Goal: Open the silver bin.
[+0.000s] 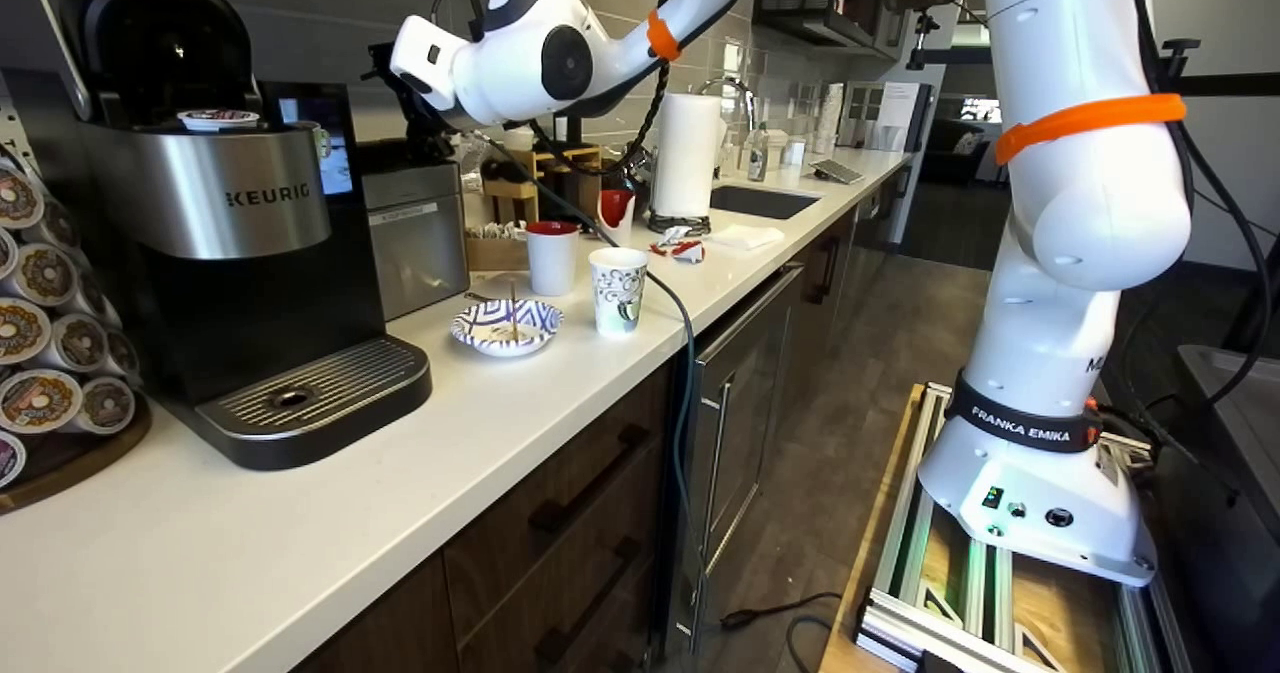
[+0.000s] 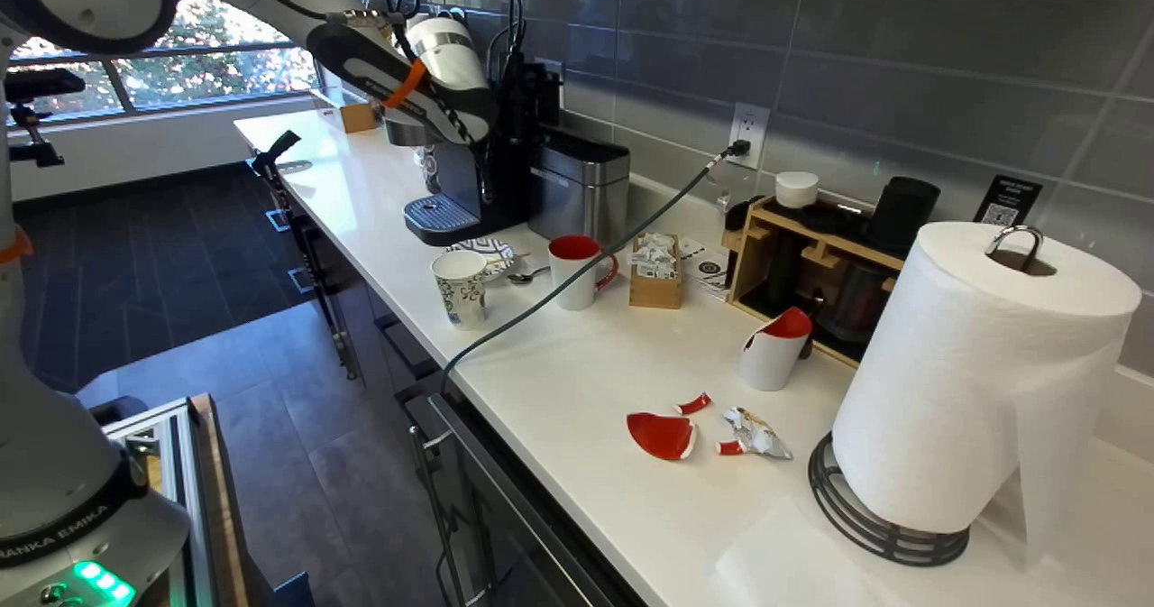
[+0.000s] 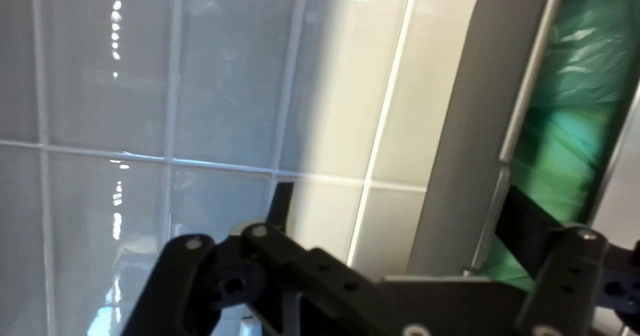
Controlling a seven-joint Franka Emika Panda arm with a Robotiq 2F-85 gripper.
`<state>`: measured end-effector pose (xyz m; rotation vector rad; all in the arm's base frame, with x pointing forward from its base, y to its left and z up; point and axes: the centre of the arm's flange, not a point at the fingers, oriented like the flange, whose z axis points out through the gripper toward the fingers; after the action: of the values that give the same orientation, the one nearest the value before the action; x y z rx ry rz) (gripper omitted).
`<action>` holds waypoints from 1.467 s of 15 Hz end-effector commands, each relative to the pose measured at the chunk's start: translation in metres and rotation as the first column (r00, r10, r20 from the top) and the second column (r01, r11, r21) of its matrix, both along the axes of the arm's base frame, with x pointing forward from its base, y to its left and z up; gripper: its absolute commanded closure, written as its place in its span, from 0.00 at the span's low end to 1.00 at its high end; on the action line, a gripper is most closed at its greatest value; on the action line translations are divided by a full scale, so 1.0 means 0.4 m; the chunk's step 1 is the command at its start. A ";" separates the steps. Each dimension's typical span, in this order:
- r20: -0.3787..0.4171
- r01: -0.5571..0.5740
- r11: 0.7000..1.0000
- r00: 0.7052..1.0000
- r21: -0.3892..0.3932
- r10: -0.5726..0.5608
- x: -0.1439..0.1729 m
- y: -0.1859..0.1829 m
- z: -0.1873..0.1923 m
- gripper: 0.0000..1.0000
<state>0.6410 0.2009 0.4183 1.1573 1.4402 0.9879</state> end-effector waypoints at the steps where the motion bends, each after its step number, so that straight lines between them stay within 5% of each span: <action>1: 0.052 0.021 1.000 0.998 -0.001 -0.021 0.023 0.027 0.038 0.00; 22: 0.034 0.125 0.990 0.992 -0.064 -0.123 0.248 0.071 0.052 0.00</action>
<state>0.7192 0.2230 0.4408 1.1475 1.3606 0.8901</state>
